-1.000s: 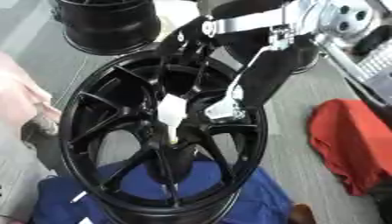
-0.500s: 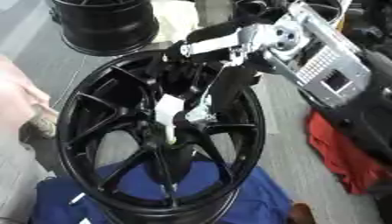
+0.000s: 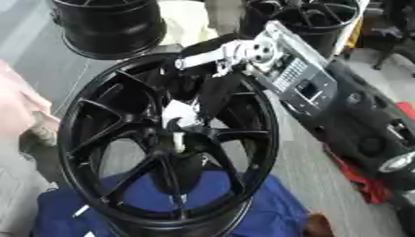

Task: Pull the pin out of the wheel hub.

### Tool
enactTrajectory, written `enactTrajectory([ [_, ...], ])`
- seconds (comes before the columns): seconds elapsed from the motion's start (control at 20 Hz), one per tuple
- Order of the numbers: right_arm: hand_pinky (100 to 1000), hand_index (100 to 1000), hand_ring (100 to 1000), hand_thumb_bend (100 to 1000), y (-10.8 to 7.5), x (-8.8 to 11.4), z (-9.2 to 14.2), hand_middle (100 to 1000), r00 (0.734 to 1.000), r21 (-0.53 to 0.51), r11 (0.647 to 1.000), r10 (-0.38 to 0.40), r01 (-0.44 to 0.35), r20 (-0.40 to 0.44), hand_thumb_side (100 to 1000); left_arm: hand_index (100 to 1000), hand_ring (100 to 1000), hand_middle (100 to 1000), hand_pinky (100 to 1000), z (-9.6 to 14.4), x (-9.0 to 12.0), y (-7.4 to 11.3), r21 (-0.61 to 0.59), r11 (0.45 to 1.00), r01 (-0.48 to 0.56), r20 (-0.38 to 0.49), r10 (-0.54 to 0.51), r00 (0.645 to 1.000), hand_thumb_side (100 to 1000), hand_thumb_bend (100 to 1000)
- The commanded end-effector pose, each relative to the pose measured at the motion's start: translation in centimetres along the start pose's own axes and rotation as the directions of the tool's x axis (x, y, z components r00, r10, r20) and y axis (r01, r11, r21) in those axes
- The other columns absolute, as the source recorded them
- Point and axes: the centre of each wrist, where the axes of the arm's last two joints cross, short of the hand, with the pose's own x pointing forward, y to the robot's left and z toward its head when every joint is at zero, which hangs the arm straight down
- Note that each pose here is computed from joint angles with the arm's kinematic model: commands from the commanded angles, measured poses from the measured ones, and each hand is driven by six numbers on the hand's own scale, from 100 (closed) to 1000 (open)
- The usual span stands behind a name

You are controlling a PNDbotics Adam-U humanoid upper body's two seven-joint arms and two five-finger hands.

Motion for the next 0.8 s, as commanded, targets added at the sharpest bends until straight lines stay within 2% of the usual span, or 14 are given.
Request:
enactTrajectory([
  [0.05, 841, 969, 878, 356, -0.9, -0.3, 0.1, 903, 1.0, -0.021, 1.0, 0.011, -0.011, -0.021, 385, 784, 647, 619, 739, -0.1, 0.9, 1.2, -0.077, 0.993, 0.095, 0.078, -0.089, 0.993, 769, 278],
  [0.35, 837, 968, 870, 354, -0.6, -1.6, -0.7, 884, 0.998, -0.022, 1.0, 0.001, -0.003, -0.061, 398, 784, 648, 619, 739, -0.1, 0.9, 1.2, -0.079, 0.992, 0.096, 0.079, -0.09, 0.993, 770, 278],
  [0.8, 831, 968, 867, 358, -0.6, -2.3, -0.9, 871, 0.989, -0.028, 0.998, 0.054, -0.058, -0.138, 419, 784, 650, 620, 738, -0.1, 0.9, 1.2, -0.08, 0.992, 0.097, 0.079, -0.091, 0.993, 770, 278],
])
